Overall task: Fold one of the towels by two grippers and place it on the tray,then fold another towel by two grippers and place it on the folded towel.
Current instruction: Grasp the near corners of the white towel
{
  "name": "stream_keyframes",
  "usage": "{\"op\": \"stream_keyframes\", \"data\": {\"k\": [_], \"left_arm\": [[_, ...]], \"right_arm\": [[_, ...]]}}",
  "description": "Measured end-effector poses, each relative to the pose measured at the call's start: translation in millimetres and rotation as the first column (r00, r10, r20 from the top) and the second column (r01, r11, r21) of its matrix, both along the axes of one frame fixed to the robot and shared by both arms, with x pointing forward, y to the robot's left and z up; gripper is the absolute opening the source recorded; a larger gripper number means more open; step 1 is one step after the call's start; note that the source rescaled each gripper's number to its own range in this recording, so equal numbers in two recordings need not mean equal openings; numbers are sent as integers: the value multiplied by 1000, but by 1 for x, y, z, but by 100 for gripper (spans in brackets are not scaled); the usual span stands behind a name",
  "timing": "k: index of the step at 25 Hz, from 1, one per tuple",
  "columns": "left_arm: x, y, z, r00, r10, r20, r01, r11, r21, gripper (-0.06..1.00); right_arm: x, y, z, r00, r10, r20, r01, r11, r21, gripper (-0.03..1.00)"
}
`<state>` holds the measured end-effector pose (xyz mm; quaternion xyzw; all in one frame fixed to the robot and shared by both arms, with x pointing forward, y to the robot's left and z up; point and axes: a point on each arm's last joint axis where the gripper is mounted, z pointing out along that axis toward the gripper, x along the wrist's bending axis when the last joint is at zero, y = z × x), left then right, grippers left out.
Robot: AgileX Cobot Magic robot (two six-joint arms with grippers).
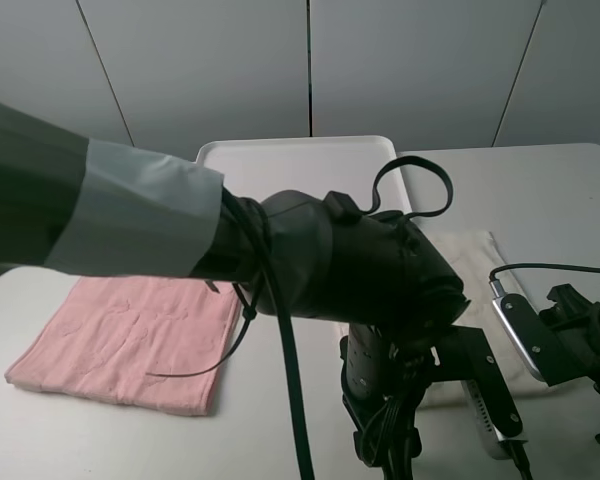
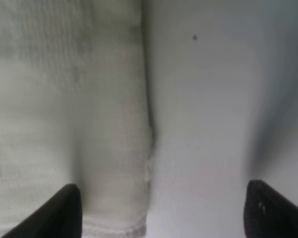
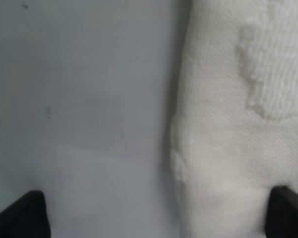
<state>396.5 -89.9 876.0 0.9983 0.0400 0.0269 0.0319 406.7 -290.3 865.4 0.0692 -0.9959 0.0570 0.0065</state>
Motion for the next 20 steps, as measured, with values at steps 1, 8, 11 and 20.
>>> {"op": "stream_keyframes", "data": {"k": [1,8,11,20], "left_arm": [[-1,-1,-2,1000,-5,5,5,1000,2,86],[-3,-3,-11,1000,3,27,-4,999,41,86],[-3,-3,-11,1000,5,28,-7,999,46,86],[-2,-3,-11,999,21,39,-23,999,50,82]], "right_arm": [[0,0,0,1000,0,0,0,1000,0,94],[0,0,0,1000,-6,-1,6,1000,0,94],[0,0,0,1000,-12,1,12,1000,0,94],[0,0,0,1000,-16,1,16,1000,-1,94]]}}
